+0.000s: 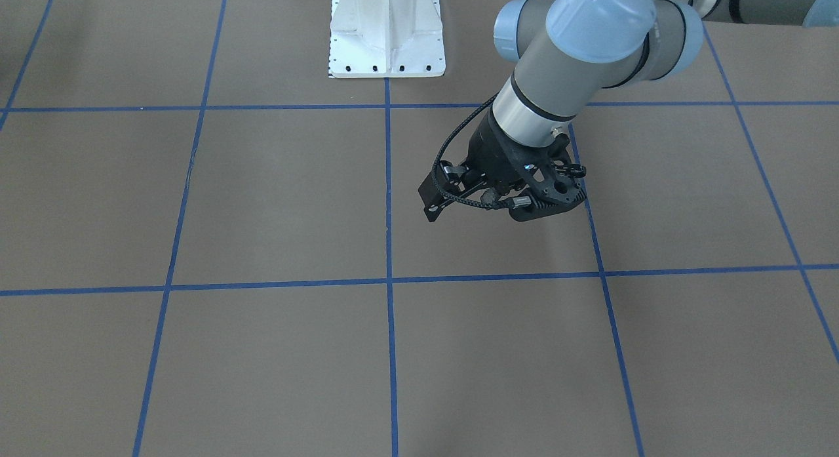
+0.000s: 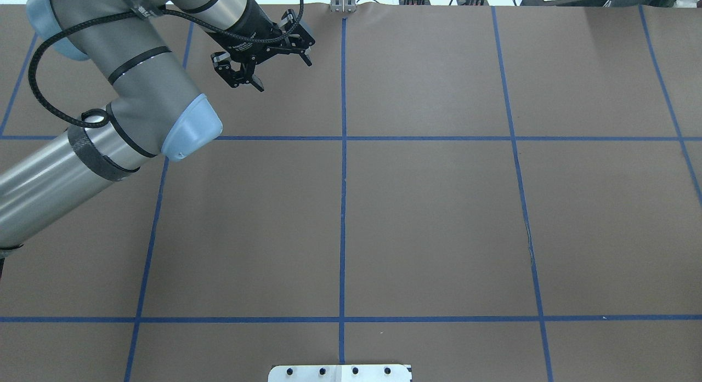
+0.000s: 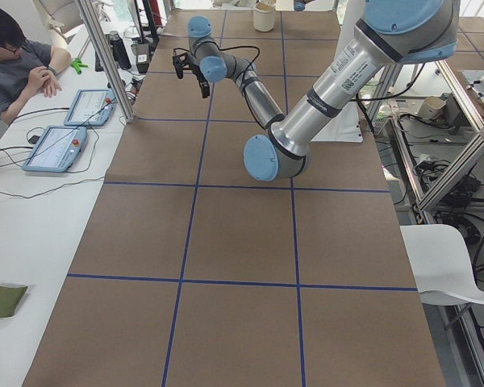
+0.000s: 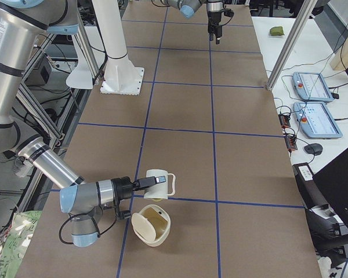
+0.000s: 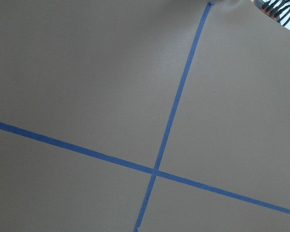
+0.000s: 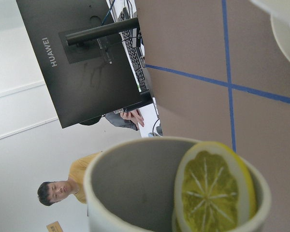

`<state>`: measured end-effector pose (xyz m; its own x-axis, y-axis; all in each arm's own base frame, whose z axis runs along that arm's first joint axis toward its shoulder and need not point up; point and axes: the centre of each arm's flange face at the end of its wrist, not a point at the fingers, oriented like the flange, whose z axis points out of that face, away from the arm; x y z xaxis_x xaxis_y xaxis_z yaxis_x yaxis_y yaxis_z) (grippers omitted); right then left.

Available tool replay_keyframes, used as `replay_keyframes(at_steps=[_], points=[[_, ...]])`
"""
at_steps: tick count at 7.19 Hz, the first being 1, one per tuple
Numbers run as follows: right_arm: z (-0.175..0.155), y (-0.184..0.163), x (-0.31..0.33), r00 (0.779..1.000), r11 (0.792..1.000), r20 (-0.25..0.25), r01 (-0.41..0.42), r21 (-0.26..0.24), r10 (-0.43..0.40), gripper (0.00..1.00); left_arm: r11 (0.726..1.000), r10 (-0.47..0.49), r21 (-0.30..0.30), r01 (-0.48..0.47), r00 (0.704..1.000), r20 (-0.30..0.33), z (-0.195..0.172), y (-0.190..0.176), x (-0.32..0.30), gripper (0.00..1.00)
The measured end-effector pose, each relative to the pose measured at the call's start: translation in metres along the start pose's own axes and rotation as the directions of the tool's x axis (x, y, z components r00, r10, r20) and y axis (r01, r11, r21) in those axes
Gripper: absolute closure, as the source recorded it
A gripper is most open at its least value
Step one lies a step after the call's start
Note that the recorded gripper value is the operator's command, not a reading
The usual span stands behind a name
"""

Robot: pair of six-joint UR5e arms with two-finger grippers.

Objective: Left arm hands cup to right arm to dump lemon

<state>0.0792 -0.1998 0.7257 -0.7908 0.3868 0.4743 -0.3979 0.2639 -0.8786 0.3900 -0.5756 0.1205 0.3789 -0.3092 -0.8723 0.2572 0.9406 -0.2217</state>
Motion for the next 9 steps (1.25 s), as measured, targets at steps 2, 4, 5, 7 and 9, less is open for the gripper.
replay_keyframes(at_steps=[2,4,5,7,9], points=[[-0.004,0.001,-0.002,0.995,0.995,0.021,-0.095,-0.019,0.096,0.83,1.0,0.0,0.001,0.0,1.0,0.0,-0.001,0.0,0.001,0.0],[-0.007,0.002,-0.008,0.979,0.98,0.057,-0.195,-0.041,0.198,0.82,1.0,0.0,0.001,0.0,1.0,-0.001,-0.001,0.0,0.001,0.0],[-0.005,0.0,-0.016,0.964,0.968,0.089,-0.245,-0.05,0.249,0.82,1.0,0.0,0.002,0.0,1.0,-0.001,-0.001,0.0,0.001,0.0],[-0.007,-0.007,-0.025,0.937,0.946,0.132,-0.319,-0.053,0.323,0.8,1.0,0.001,0.004,-0.001,1.0,0.0,-0.001,0.001,0.002,0.0],[-0.012,-0.009,-0.023,0.93,0.941,0.141,-0.336,-0.049,0.339,0.79,1.0,0.002,0.004,-0.002,1.0,-0.001,-0.001,0.001,0.003,0.0]])
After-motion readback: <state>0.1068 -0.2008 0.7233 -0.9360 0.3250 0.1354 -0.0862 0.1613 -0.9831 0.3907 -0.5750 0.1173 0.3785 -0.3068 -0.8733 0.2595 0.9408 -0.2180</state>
